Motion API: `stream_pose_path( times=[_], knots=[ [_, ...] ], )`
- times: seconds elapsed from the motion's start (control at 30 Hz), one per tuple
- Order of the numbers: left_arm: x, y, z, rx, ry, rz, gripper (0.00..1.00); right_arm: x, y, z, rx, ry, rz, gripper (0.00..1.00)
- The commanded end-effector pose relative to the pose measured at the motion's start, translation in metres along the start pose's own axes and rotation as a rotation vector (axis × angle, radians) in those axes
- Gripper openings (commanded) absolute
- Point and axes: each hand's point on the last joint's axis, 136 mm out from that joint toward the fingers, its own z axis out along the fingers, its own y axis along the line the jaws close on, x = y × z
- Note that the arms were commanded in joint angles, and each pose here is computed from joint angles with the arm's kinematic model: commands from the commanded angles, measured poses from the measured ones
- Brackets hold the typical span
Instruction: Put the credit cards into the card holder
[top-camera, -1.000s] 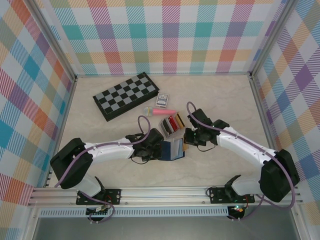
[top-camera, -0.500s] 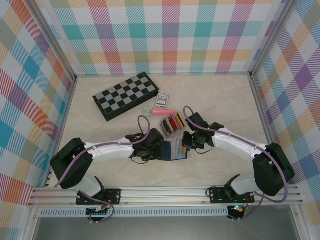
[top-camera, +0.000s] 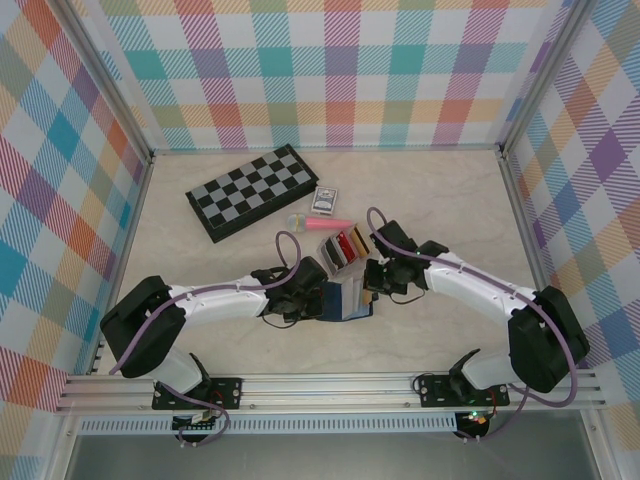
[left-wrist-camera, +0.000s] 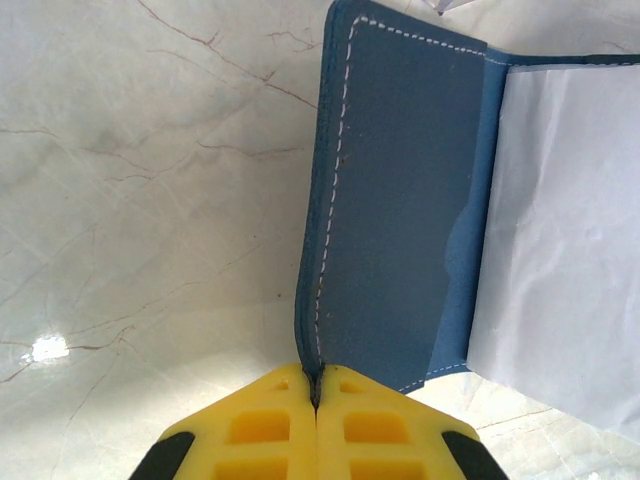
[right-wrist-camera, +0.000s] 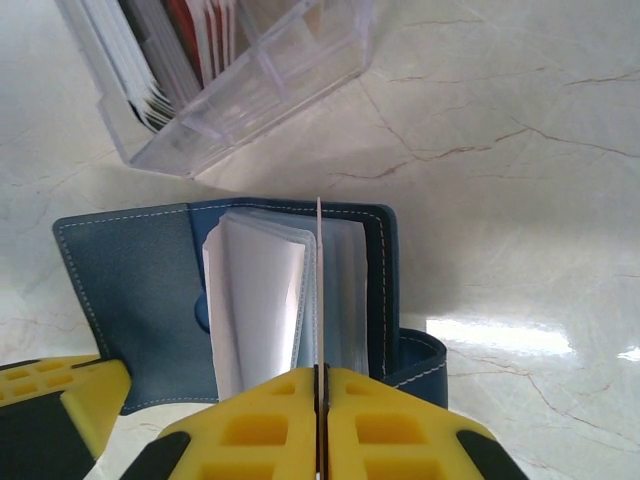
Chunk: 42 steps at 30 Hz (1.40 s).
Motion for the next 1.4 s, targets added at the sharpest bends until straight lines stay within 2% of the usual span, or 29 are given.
stream_pose_path(
  times=[0.0, 0.5, 0.63, 0.73, 0.83, 0.9, 1.1, 1.23, 1.3, 1.37],
  knots=[
    [0.001, -0.009, 0.000, 0.017, 0.013, 0.006, 0.00, -0.003, 0.015, -0.010, -0.039, 0.004, -0.015, 0.09],
    [0.005, -0.021, 0.004, 0.065, 0.035, 0.014, 0.00, 0.006, 0.050, -0.002, -0.183, 0.075, -0.071, 0.09],
    [0.007, -0.020, 0.004, 0.064, 0.039, 0.008, 0.00, 0.006, 0.043, 0.003, -0.129, 0.069, -0.050, 0.09],
    [0.005, -0.018, 0.002, 0.061, 0.021, 0.002, 0.00, 0.000, 0.021, -0.002, -0.011, 0.022, -0.014, 0.10],
    [0.004, -0.020, 0.001, 0.075, 0.013, -0.004, 0.00, 0.000, 0.035, -0.007, -0.099, 0.011, -0.058, 0.11],
    [0.003, -0.024, 0.002, 0.092, 0.007, -0.002, 0.00, 0.005, 0.049, -0.004, -0.160, 0.057, -0.083, 0.11],
    [0.005, -0.020, 0.003, 0.074, 0.009, 0.003, 0.00, 0.012, 0.037, 0.018, -0.118, 0.070, -0.038, 0.09],
    [0.013, -0.007, 0.000, 0.014, 0.013, 0.017, 0.13, 0.021, 0.025, 0.034, -0.102, 0.095, -0.014, 0.08],
    [0.011, -0.003, -0.004, 0.001, 0.000, 0.017, 0.24, 0.024, 0.023, 0.040, -0.103, 0.104, -0.009, 0.08],
    [0.009, 0.000, -0.010, -0.009, -0.019, 0.022, 0.31, 0.026, 0.021, 0.043, -0.097, 0.113, -0.014, 0.08]
  ],
)
